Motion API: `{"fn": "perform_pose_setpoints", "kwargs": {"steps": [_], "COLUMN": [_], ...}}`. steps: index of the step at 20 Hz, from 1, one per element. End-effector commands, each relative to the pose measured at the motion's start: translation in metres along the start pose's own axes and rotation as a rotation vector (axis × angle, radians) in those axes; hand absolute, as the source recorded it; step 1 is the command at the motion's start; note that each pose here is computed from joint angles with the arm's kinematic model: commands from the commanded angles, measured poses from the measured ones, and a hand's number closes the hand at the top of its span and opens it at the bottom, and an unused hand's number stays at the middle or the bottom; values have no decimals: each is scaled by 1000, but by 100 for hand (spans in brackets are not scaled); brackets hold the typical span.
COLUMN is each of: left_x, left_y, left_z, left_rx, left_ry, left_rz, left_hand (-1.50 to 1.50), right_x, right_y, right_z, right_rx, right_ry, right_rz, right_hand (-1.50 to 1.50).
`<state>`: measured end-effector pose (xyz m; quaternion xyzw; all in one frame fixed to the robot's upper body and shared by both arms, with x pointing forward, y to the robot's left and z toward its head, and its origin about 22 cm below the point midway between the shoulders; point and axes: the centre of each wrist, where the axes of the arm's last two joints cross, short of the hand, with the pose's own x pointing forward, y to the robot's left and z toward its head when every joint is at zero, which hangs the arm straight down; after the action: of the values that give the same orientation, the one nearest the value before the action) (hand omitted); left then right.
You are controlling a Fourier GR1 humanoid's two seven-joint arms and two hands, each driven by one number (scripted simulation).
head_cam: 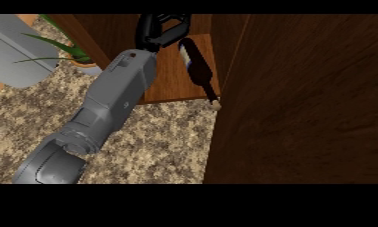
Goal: Pick up the wine, place it into the cabinet and close the cabinet
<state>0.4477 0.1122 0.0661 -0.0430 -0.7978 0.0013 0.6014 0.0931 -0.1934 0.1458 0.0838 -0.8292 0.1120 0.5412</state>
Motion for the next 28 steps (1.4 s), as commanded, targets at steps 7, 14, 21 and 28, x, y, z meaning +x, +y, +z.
{"fn": "perform_pose_setpoints", "kwargs": {"steps": [7,14,21,28], "left_x": [1,-12,-16,-39], "left_y": [-18,-22,-23,-18], "left_z": [2,15,28,66], "left_rx": [-86,-116,-207,-215], "left_ry": [-1,24,34,66], "left_rz": [95,127,238,289], "left_hand": [-150,-150,-150,-150], "right_x": [45,48,41,52], "right_y": [-1,-8,-9,-8], "right_z": [15,12,9,13], "right_rx": [-30,-49,-68,-56], "right_ry": [-6,6,30,35], "right_rz": [-97,-78,-58,-66], "right_hand": [-150,-150,-150,-150]}}
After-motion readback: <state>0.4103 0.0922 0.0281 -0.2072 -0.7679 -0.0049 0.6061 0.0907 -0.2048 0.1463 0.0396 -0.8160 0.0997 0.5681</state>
